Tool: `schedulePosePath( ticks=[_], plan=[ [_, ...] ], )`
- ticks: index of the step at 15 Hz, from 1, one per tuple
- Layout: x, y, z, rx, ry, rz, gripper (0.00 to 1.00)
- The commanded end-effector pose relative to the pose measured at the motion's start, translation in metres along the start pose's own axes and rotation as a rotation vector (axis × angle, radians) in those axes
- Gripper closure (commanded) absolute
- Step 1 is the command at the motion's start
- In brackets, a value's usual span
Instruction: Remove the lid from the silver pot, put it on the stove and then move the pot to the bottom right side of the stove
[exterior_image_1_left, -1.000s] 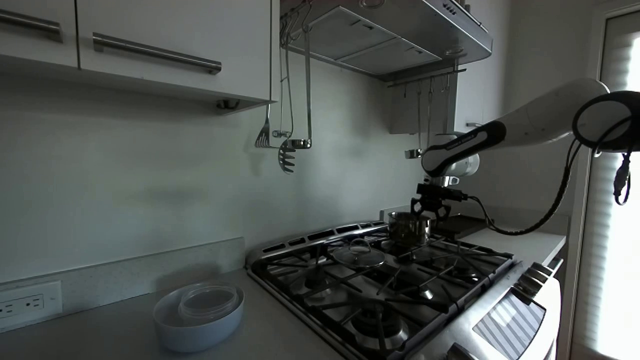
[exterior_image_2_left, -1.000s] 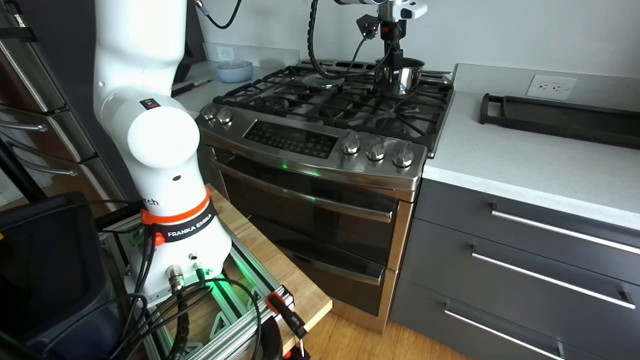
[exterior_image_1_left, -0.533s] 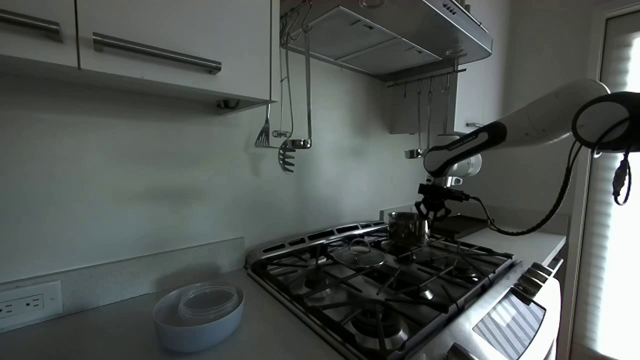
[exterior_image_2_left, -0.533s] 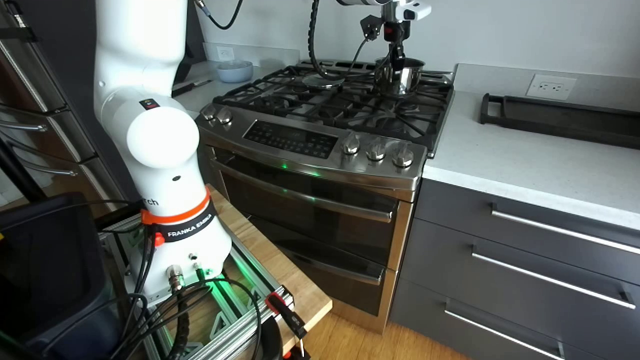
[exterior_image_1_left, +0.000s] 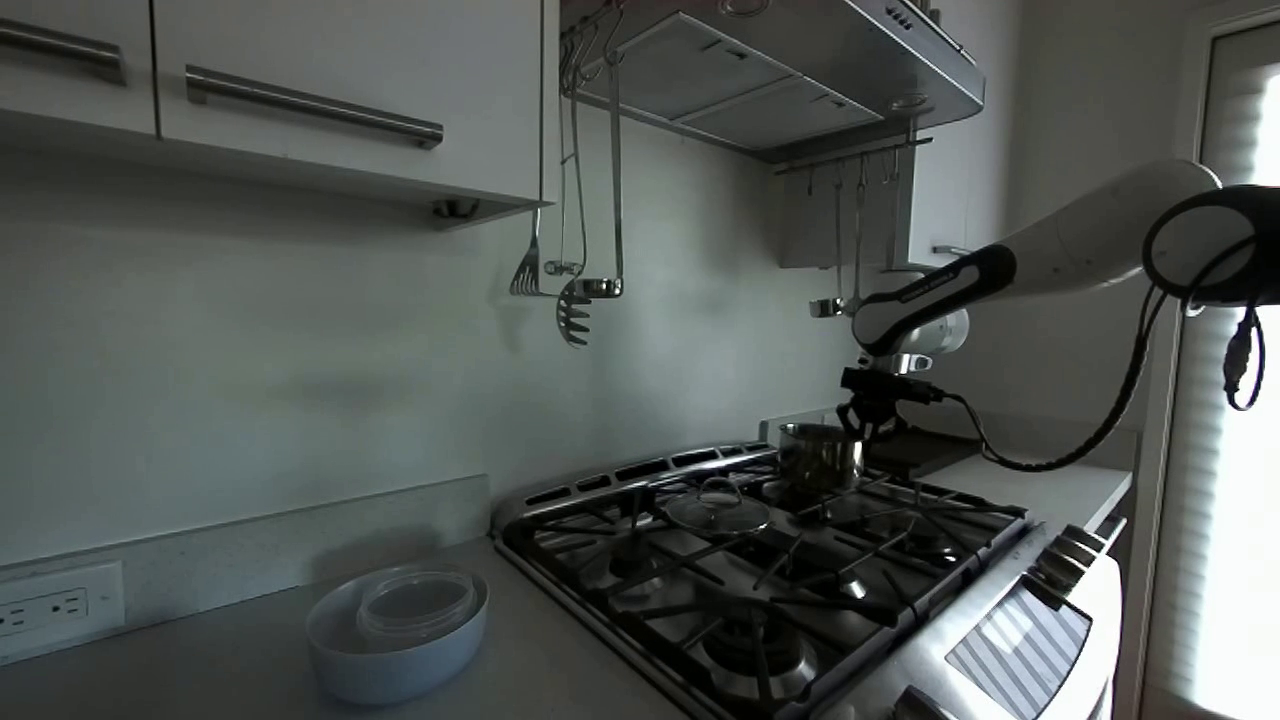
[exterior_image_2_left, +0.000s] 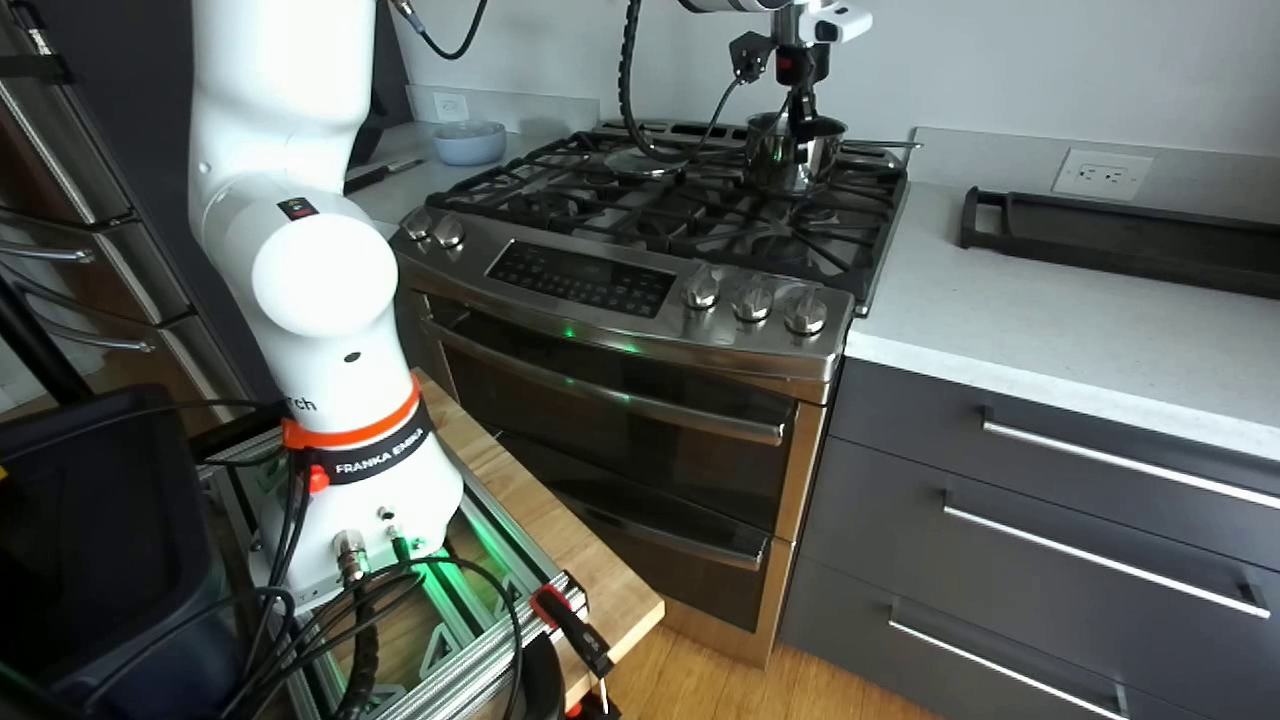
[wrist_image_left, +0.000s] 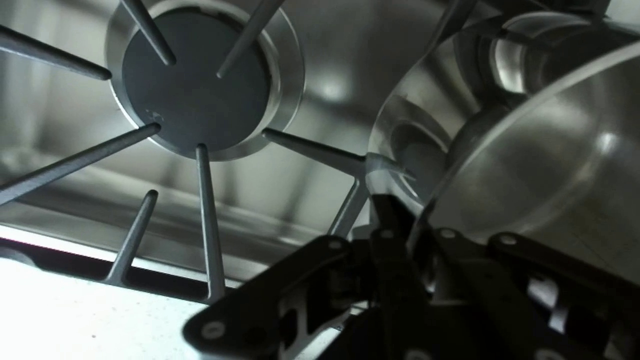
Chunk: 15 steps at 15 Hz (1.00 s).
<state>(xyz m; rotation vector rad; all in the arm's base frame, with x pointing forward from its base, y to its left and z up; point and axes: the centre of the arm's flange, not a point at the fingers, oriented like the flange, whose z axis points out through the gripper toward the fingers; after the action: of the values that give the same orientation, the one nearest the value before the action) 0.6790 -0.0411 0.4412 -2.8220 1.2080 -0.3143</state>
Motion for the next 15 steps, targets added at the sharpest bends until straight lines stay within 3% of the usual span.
schedulePosePath(
  ticks=[1,15],
  plan=[
    [0.003,0.013,-0.006,0.018,0.015,0.008,0.99],
    [-0.019,0.066,-0.029,0.000,0.059,-0.204,0.99]
  ],
)
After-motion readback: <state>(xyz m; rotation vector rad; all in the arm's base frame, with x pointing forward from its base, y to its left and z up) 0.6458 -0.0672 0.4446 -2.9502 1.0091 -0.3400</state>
